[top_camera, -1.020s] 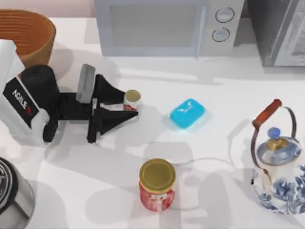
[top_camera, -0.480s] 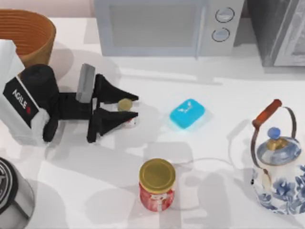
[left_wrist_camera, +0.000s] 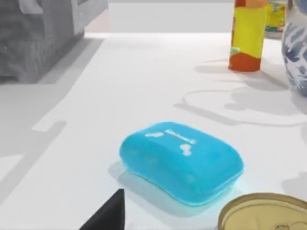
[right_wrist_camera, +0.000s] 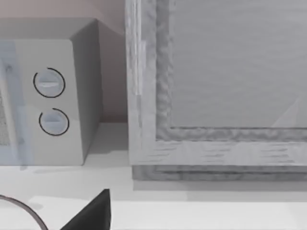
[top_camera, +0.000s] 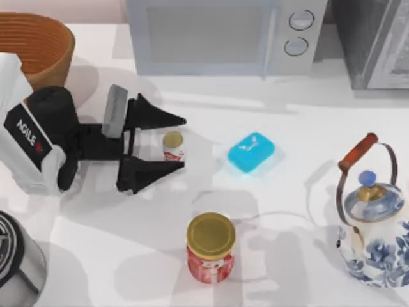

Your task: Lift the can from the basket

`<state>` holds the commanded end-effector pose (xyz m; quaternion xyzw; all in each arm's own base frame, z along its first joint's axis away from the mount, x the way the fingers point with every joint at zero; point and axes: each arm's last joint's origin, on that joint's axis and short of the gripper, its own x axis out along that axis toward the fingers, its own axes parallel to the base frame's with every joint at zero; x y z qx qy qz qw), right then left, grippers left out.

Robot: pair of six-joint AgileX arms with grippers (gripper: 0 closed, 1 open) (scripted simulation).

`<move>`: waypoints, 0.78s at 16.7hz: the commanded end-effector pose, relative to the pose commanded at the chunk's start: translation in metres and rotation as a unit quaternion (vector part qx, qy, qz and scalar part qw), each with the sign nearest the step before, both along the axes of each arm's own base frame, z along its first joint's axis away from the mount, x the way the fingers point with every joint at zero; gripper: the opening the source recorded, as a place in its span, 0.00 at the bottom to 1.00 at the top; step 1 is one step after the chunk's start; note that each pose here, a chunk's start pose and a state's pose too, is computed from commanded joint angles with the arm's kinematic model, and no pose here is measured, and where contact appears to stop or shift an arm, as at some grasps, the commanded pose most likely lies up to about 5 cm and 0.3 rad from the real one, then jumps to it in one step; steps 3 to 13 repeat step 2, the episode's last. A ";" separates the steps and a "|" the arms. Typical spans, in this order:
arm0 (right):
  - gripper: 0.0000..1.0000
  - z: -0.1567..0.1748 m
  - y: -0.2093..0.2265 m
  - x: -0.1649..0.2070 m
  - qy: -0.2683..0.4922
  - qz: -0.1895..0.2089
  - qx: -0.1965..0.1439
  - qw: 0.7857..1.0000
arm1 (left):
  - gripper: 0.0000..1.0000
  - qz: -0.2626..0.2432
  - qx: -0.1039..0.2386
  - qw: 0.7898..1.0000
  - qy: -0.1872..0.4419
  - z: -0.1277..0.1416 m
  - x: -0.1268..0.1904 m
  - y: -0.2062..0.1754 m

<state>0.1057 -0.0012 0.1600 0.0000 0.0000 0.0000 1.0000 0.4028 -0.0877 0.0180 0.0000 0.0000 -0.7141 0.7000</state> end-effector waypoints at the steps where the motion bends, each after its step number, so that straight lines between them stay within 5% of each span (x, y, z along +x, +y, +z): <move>1: 1.00 0.000 0.000 0.000 0.000 0.000 0.000 1.000 | 1.00 0.000 0.000 1.000 0.000 0.000 0.000 0.000; 13: 1.00 0.000 0.000 0.000 0.000 0.000 0.000 1.000 | 1.00 0.000 0.000 1.000 0.000 0.000 0.000 0.000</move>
